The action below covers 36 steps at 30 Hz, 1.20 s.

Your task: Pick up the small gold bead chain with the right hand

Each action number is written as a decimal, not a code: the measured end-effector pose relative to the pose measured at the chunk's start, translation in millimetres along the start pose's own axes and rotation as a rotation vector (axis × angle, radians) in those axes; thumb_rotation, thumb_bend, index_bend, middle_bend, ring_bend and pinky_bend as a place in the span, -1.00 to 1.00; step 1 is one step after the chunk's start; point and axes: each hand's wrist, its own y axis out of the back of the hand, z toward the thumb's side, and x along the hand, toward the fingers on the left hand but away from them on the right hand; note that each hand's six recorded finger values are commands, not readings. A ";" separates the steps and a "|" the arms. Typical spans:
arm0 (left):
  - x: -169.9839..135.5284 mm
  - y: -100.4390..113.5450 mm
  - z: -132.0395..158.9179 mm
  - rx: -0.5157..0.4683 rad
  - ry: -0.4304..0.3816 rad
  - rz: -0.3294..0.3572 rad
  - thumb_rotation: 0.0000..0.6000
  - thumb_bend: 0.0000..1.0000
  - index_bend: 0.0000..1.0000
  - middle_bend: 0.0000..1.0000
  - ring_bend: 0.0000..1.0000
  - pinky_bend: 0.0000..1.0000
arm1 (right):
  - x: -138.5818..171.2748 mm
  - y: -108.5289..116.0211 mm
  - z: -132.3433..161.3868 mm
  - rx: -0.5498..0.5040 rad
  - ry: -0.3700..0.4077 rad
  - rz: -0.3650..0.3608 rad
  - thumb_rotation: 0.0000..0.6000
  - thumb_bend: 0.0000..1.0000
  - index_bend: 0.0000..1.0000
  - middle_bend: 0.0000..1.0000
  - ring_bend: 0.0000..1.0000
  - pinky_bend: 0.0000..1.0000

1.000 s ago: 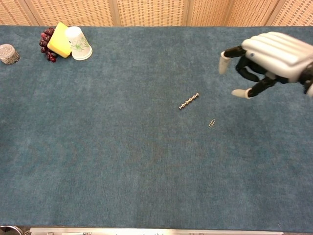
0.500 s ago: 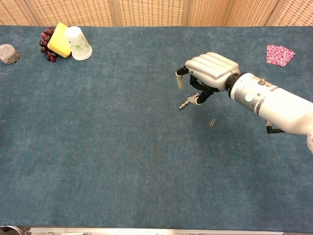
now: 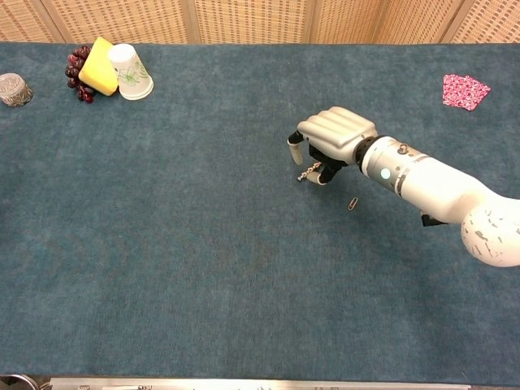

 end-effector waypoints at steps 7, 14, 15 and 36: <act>-0.8 -0.4 -2.2 -0.002 0.008 0.001 1.00 -0.40 -1.00 -0.94 -1.00 -1.00 | -2.3 -6.4 -1.3 0.016 -0.005 0.016 1.00 -0.47 -0.01 0.88 0.89 1.00; -1.5 -0.4 -4.5 -0.006 0.014 0.004 1.00 -0.40 -1.00 -0.94 -1.00 -1.00 | -5.7 -12.8 -3.2 0.028 -0.016 0.031 1.00 -0.47 0.01 0.87 0.89 1.00; -1.5 -0.6 -4.7 -0.006 0.014 0.003 1.00 -0.40 -1.00 -0.94 -1.00 -1.00 | -6.0 -13.0 -3.1 0.029 -0.017 0.032 1.00 -0.47 0.01 0.87 0.89 1.00; -2.8 -2.2 -11.8 0.004 0.027 -0.004 1.00 -0.40 -1.00 -0.94 -1.00 -1.00 | -17.6 -17.1 1.4 0.029 -0.037 0.032 1.00 -0.44 0.09 0.87 0.90 1.00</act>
